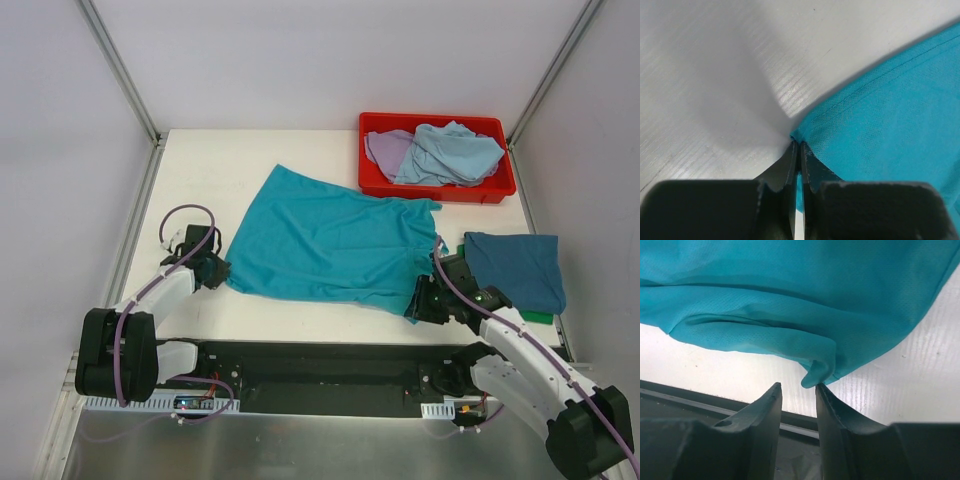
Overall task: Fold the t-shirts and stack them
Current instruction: Flatten out the tshirt, then fold the flattened tshirt in 1/3 of the way
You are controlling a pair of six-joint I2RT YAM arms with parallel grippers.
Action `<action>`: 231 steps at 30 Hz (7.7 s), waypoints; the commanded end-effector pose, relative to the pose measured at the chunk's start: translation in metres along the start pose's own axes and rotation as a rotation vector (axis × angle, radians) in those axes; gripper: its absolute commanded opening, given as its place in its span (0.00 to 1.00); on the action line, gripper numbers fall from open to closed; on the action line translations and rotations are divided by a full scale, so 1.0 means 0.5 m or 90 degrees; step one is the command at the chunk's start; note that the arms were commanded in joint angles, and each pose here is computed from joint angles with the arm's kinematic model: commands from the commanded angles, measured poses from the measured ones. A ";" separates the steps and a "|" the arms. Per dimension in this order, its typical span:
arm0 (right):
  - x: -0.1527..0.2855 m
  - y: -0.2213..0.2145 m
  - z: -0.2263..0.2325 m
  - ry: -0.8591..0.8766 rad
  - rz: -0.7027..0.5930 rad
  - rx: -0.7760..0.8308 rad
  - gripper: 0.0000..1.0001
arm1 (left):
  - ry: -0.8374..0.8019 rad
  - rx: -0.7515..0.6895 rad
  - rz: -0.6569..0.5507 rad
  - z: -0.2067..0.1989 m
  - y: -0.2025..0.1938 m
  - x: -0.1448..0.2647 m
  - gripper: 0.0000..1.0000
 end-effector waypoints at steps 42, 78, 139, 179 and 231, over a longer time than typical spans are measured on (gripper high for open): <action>0.171 -0.068 0.073 0.160 0.108 0.030 0.00 | -0.058 -0.014 -0.066 0.009 0.024 0.091 0.00; 0.416 0.098 0.151 0.222 -0.266 0.068 0.00 | -0.225 0.093 -0.213 -0.049 0.125 0.375 0.00; -0.089 0.638 0.188 0.083 -0.311 0.041 0.00 | -0.134 -0.179 0.004 -0.445 0.301 -0.122 0.00; 0.064 0.118 0.122 0.154 -0.113 -0.153 0.00 | -0.159 -0.335 0.050 -0.269 0.278 0.002 0.00; -0.195 0.323 0.034 -0.055 0.038 -0.089 0.96 | -0.056 -0.193 0.259 -0.150 0.153 -0.111 0.99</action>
Point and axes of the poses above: each gripper's point midway between its finger pads, its own x axis back along the fingers, its own z axis along the line the jaws close on, y = z × x, the point moved 3 cm from there along x, back along the fingers, and after that the axes turned 2 degrees about -x, right-handed, at the moved point
